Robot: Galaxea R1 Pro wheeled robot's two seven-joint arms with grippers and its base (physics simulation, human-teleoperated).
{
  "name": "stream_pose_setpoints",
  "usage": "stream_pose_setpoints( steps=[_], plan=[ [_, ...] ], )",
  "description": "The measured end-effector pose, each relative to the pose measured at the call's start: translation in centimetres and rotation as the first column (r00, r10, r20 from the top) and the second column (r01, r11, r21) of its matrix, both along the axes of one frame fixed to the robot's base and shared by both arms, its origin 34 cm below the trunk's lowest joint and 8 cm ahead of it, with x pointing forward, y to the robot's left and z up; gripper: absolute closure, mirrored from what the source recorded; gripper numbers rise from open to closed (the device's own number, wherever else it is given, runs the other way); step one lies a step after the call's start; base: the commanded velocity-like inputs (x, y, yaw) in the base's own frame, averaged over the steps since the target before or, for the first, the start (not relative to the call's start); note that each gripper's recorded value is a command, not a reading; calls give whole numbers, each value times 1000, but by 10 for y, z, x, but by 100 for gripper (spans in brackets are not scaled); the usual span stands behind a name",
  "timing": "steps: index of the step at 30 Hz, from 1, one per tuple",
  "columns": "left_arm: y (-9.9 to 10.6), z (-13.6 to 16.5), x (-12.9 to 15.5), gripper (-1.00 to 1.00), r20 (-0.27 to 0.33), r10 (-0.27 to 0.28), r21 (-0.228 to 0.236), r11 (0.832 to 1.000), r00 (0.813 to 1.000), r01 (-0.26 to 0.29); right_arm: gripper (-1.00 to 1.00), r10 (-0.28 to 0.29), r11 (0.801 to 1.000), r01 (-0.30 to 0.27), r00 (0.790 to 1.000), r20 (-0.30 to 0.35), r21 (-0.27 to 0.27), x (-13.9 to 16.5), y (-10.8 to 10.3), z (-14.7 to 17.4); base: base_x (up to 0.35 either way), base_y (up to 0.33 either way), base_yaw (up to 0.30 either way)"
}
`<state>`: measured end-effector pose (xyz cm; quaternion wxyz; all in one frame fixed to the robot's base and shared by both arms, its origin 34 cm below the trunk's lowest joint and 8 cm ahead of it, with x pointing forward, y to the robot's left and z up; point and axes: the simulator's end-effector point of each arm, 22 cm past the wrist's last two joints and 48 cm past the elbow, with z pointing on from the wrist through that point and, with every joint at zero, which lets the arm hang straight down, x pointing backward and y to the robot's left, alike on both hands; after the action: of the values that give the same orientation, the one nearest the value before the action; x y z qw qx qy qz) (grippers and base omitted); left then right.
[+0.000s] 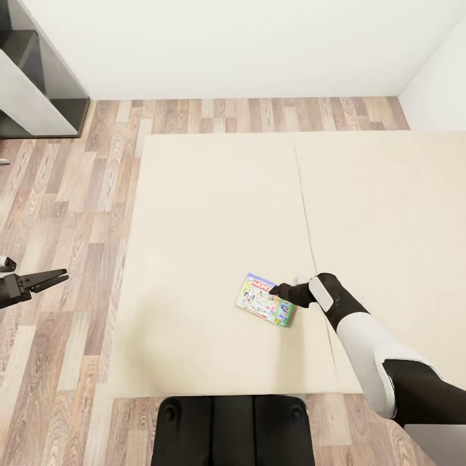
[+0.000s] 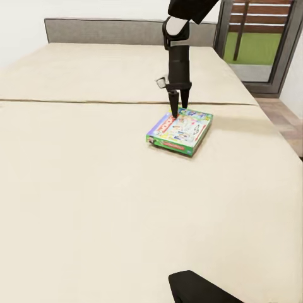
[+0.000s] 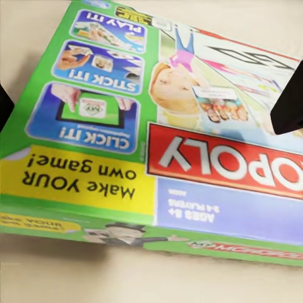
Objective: Put all the toys in the child's room - the three board games (two on the bed and one on the table), the two jigsaw puzzles on the table, and the tennis ball on the table - inside the toy box on the table in the child's room.
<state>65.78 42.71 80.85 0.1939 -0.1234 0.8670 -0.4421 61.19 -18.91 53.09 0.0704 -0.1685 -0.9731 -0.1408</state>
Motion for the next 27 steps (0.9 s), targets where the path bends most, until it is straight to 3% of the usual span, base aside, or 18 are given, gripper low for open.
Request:
stream_pose_setpoints(
  steps=[27],
  plan=[
    [0, 0, 0, -100, 0, 1, 0, 1000, 1000, -1, -100, -1, 1000, 1, 1000, 1, 0, 1, 0, 0, 0, 48, 0]
  ],
)
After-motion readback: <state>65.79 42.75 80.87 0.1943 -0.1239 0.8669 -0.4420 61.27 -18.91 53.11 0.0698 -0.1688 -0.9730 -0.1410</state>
